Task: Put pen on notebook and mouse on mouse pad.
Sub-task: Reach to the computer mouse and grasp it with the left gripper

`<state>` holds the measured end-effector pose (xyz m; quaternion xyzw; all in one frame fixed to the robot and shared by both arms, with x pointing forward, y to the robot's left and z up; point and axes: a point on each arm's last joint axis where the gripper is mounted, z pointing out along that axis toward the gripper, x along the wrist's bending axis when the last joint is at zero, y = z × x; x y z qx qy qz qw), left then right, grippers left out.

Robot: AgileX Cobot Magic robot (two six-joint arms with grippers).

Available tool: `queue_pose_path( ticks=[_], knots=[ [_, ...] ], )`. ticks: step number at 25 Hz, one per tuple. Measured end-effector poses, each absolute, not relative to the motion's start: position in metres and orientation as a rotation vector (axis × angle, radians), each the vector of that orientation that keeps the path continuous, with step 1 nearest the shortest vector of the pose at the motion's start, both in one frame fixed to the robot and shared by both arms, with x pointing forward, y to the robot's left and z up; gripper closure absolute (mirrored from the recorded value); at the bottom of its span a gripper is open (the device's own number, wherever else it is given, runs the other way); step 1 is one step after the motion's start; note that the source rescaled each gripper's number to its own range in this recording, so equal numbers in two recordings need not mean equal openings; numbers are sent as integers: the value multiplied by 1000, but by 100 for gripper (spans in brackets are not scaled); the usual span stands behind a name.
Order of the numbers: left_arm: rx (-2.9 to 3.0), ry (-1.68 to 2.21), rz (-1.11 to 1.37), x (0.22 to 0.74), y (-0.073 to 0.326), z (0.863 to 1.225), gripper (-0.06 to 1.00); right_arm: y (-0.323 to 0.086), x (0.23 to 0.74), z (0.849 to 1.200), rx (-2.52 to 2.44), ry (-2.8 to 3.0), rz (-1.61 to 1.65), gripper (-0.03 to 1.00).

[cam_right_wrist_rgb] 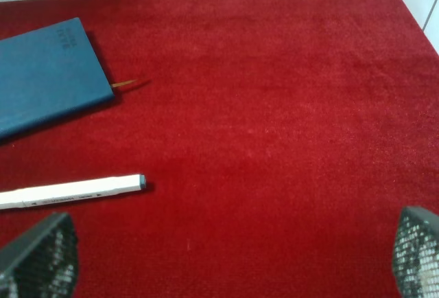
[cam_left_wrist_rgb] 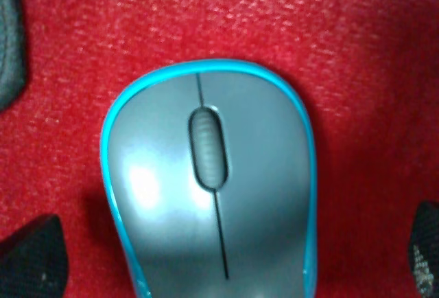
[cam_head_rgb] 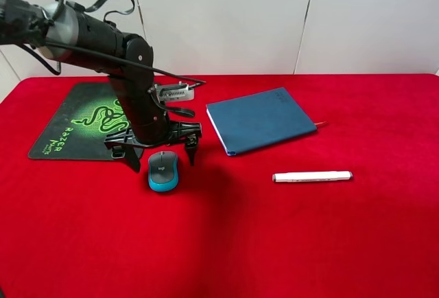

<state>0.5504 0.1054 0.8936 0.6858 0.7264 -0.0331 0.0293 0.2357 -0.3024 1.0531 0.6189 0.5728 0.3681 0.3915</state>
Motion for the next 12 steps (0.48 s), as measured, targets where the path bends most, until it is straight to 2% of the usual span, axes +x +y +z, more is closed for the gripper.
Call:
queue_pose_path(
  ticks=[7, 12],
  knots=[
    [2131, 2267, -114, 550, 106, 883, -4, -302, 236, 1053, 1572, 1455, 935, -3],
    [2140, 2281, -121, 550, 106, 877, 4, -302, 236, 1053, 1572, 1455, 935, -3]
  ],
)
